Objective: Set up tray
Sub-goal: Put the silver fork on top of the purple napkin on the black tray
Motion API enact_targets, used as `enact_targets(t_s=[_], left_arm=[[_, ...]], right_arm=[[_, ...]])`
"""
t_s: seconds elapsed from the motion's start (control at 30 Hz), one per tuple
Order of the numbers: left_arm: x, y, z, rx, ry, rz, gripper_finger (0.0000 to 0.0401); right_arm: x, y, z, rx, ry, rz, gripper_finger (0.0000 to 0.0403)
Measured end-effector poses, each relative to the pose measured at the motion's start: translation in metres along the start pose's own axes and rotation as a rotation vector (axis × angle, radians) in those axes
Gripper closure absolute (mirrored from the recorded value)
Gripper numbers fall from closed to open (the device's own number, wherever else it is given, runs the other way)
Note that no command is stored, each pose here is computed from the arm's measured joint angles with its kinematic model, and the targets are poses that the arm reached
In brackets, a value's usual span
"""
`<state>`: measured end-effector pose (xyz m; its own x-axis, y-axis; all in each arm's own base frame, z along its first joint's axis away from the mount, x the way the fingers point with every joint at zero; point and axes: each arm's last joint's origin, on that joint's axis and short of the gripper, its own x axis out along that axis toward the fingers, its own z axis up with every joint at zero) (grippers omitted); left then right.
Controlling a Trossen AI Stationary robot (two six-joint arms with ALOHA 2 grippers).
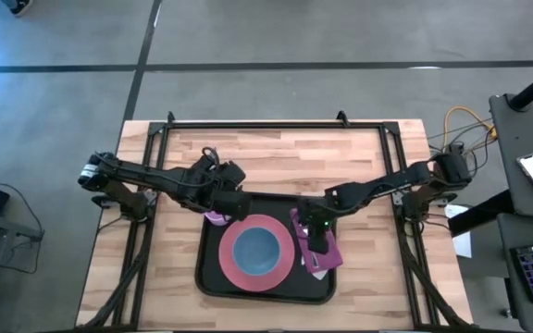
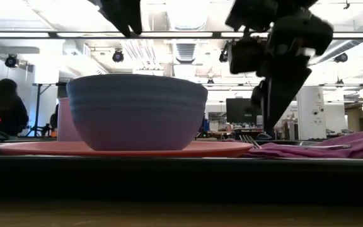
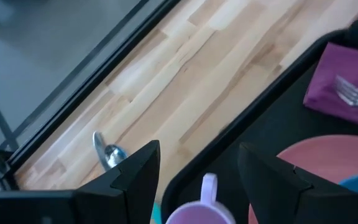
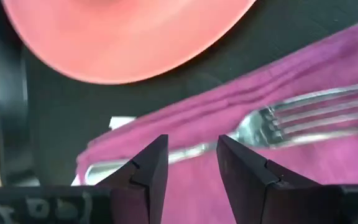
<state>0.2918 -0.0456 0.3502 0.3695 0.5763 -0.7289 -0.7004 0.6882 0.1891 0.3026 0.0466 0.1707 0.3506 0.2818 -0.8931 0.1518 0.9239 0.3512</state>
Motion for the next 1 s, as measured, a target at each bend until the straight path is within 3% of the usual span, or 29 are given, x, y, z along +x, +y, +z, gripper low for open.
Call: enact_targets(t_s=[0.23, 0.47, 0.7, 1.0], left_arm=[[-0.005, -0.001, -0.01, 0.008, 0.028, 0.021, 0.0205], [-0.011, 0.001, -0.046, 0.009, 0.111, 0.058, 0.0205], [-0.024, 0.015, -0.105, -0.123, 0.234, -0.02, 0.0205], [-0.032, 0.011, -0.19, -0.259, 0.324, -0.3, 0.0205]], right_arm=[[-0.006, 0.026, -0.019, -0.065, 0.086, 0.007, 0.0275], [0.003, 0.057, -0.039, -0.085, 0.122, 0.004, 0.0275], [0.012, 0.079, -0.05, -0.111, 0.096, 0.011, 0.0275], [0.011, 0.086, -0.048, -0.064, 0.049, 0.024, 0.0275]])
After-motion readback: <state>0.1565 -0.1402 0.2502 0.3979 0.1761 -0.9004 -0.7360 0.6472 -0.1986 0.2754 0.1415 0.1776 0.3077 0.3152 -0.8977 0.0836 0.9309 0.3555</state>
